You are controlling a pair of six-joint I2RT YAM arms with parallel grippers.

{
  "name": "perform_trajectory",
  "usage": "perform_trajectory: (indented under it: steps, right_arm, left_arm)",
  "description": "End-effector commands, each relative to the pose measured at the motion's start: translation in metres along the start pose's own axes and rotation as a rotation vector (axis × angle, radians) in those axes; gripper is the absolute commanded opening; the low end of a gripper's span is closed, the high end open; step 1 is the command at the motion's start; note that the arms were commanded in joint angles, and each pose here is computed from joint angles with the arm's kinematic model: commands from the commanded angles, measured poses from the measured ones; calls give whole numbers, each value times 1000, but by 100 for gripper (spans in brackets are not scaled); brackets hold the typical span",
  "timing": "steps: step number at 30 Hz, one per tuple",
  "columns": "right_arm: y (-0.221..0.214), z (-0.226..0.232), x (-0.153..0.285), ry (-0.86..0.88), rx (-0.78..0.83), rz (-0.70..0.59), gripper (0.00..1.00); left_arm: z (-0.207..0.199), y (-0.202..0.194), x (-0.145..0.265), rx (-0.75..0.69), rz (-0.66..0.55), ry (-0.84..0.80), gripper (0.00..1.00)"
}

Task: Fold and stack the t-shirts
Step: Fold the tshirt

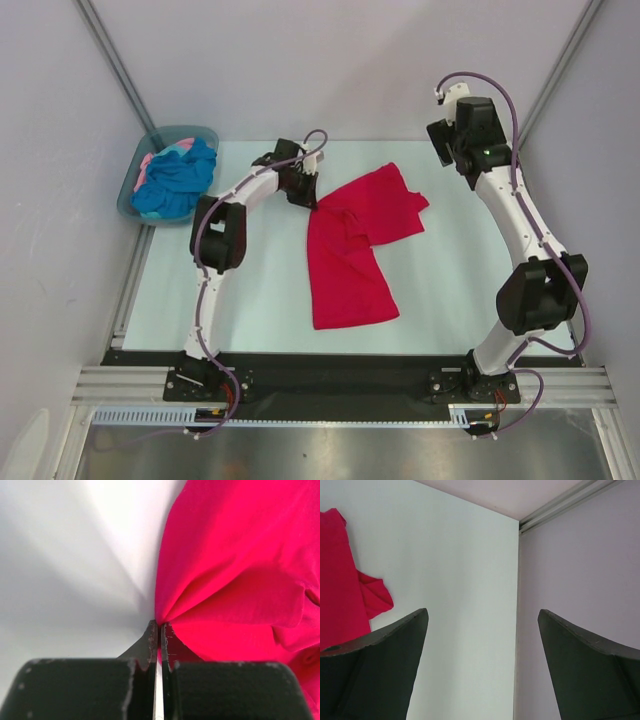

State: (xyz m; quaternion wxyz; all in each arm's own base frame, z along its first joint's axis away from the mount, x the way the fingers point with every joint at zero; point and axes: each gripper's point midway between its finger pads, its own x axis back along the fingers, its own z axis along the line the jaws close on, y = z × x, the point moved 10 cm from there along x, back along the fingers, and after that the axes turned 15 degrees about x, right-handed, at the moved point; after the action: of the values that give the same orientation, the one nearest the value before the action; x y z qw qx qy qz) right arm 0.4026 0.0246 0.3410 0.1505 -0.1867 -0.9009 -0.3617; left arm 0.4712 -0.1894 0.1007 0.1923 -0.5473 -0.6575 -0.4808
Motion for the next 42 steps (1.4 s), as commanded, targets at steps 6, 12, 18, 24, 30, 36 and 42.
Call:
perform_trajectory:
  steps: [6, 12, 18, 24, 30, 36, 42]
  right_arm:
    - [-3, 33, -6, 156, 111, -5, 100]
    - [-31, 75, -19, 440, 218, 36, 100]
    - [-65, 103, -42, 654, 259, 106, 11]
    - [-82, 117, -59, 731, 256, 131, 0]
    - [-80, 136, -64, 783, 287, 96, 0]
    - [-71, 171, -67, 835, 346, 80, 0]
    - [-73, 191, -77, 858, 351, 116, 0]
  left_arm:
    - [-10, -1, 34, -24, 47, -139, 56]
    - [-26, 4, 59, -135, 22, -174, 100]
    - [-38, 27, 117, -332, -69, -34, 100]
    - [-43, 42, 190, -451, -162, 118, 100]
    - [-36, 51, 235, -494, -223, 239, 100]
    - [-35, 49, 250, -500, -243, 286, 100]
    - [-36, 49, 248, -474, -251, 281, 100]
